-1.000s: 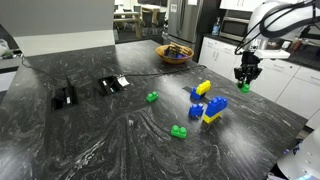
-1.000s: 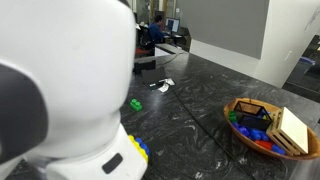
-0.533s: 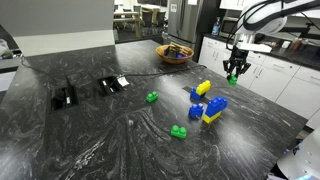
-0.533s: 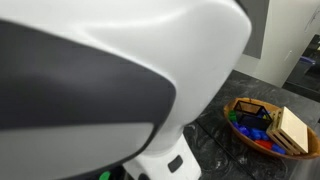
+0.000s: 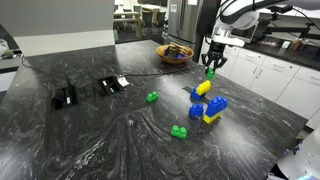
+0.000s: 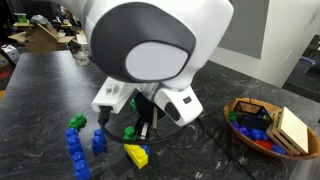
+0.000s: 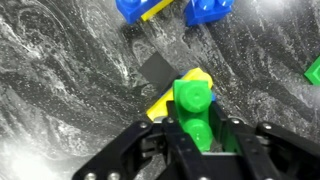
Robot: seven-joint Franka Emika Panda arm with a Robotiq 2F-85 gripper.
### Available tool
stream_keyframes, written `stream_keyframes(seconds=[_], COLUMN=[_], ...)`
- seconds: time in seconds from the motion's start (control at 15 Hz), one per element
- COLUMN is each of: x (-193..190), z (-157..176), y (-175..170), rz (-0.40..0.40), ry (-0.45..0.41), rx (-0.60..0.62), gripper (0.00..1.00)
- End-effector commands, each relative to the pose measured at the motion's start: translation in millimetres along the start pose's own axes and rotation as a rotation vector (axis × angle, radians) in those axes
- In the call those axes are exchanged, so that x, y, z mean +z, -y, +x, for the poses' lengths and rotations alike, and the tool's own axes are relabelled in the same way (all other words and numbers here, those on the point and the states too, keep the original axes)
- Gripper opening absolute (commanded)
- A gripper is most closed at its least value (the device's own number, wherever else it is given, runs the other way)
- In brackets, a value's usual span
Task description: Move the green legos at the right to the front of the blue legos
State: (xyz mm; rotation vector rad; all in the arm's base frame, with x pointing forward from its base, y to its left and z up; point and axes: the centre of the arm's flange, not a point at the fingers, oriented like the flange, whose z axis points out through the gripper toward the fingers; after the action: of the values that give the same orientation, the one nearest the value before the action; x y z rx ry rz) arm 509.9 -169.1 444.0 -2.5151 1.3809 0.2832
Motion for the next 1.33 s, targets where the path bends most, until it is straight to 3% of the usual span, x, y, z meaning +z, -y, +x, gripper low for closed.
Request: stream_keyframes(seconds=[0.0, 0.53, 0.87, 1.13, 1.2, 1.27], x=[-3, 47, 115, 153, 154, 152], z=[24, 28, 21, 8, 3, -4], y=[56, 173, 199, 204, 203, 201], rz=[-0.056, -0.145, -0.208, -0.354, -0.387, -0.411], ry=[0.032, 0.023, 0.103, 0.146, 0.155, 0.157], rx=[-0.050, -0.256, -0.425, -0.588, -0.634, -0.660], gripper=[0.10, 0.10, 0.10, 0.11, 0.60, 0.62])
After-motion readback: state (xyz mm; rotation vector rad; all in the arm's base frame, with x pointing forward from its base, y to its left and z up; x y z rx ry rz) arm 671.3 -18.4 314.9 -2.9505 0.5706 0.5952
